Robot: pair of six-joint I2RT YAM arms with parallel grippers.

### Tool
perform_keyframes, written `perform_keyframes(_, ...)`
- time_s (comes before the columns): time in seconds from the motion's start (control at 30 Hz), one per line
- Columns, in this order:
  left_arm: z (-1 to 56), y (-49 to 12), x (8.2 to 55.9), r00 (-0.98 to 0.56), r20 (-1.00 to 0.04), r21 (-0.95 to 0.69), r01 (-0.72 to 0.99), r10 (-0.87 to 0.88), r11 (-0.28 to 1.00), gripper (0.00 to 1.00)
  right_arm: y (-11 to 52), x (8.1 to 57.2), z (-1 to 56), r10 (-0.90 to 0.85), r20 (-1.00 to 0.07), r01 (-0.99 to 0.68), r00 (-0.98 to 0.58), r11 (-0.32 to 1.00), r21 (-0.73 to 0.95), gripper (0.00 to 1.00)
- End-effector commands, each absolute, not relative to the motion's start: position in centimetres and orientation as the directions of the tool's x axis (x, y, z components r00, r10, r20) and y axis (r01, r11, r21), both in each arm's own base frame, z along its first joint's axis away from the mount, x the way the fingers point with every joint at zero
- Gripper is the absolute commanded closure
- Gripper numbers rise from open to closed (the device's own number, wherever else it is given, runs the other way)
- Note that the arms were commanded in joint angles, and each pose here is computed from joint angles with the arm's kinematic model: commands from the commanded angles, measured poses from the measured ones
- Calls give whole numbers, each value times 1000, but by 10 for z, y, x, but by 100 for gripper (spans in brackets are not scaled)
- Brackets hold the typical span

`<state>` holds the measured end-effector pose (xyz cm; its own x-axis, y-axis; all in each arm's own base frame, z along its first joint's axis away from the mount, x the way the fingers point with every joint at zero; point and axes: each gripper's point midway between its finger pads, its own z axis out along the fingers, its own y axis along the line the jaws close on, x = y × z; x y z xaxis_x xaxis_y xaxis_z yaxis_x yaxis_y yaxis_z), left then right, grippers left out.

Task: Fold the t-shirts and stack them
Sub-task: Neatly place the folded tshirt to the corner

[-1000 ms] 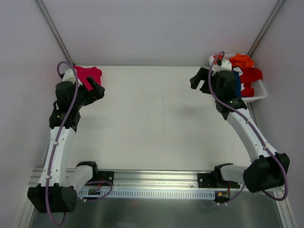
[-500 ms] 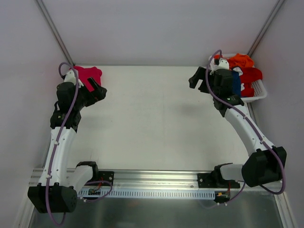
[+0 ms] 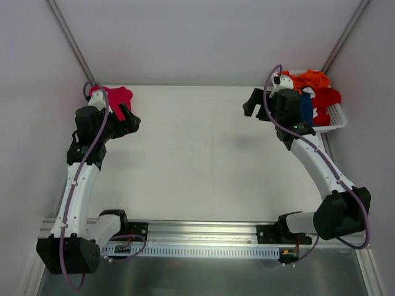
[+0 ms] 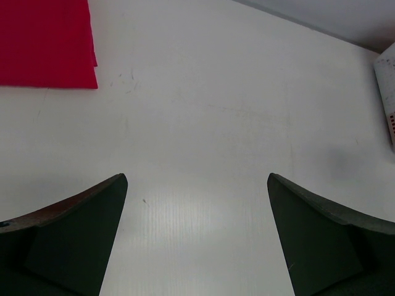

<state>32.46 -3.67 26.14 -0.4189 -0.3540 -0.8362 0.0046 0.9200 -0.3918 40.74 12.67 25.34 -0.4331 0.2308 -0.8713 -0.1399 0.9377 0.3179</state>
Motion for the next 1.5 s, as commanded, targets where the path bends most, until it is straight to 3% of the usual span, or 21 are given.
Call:
perform_keyframes(0.0, 266, -41, 332, -422, -850, -376, 67, -315, 924, 1, 129, 401, 283, 208, -901, -189, -381, 936, 296, 1)
perform_keyframes(0.17, 260, -36, 341, -436, -836, -379, 21, -333, 925, 1, 140, 398, 277, 245, -875, -210, -418, 911, 355, 0)
perform_keyframes(0.37, 256, -46, 347, -457, -733, -538, -61, -503, 841, 1, 152, 398, 273, 303, -845, -224, -440, 875, 430, 1)
perform_keyframes(0.5, 251, -22, 345, -358, -705, -568, -233, -612, 790, 1, 164, 398, 279, 315, -835, -264, -451, 847, 462, 0)
perform_keyframes(0.67, 262, -10, 344, -254, -682, -619, -300, -686, 726, 1, 185, 399, 280, 405, -770, -283, -494, 762, 582, 1)
perform_keyframes(0.8, 248, 24, 336, -59, -592, -689, -481, -804, 542, 1, 222, 400, 290, 482, -719, -337, -500, 657, 675, 1)
perform_keyframes(0.9, 240, 56, 336, 46, -621, -657, -576, -783, 487, 1, 239, 402, 295, 483, -728, -358, -486, 650, 670, 0)
perform_keyframes(1.03, 234, 75, 357, -96, -657, -585, -561, -748, 586, 1, 255, 405, 297, 446, -735, -395, -512, 638, 662, 0)
perform_keyframes(1.17, 223, 64, 388, -321, -719, -482, -409, -617, 775, 1, 258, 409, 282, 350, -770, -421, -534, 679, 601, 1)
perform_keyframes(1.23, 221, 42, 395, -394, -736, -458, -308, -550, 834, 1, 246, 420, 283, 316, -806, -417, -500, 728, 544, 0)
perform_keyframes(1.4, 213, -13, 392, -482, -772, -379, -174, -415, 909, 1, 171, 455, 279, 348, -772, -234, -532, 815, 529, 1)
perform_keyframes(1.47, 214, -32, 391, -511, -750, -422, -119, -420, 899, 1, 149, 460, 282, 335, -801, -197, -496, 855, 479, 1)
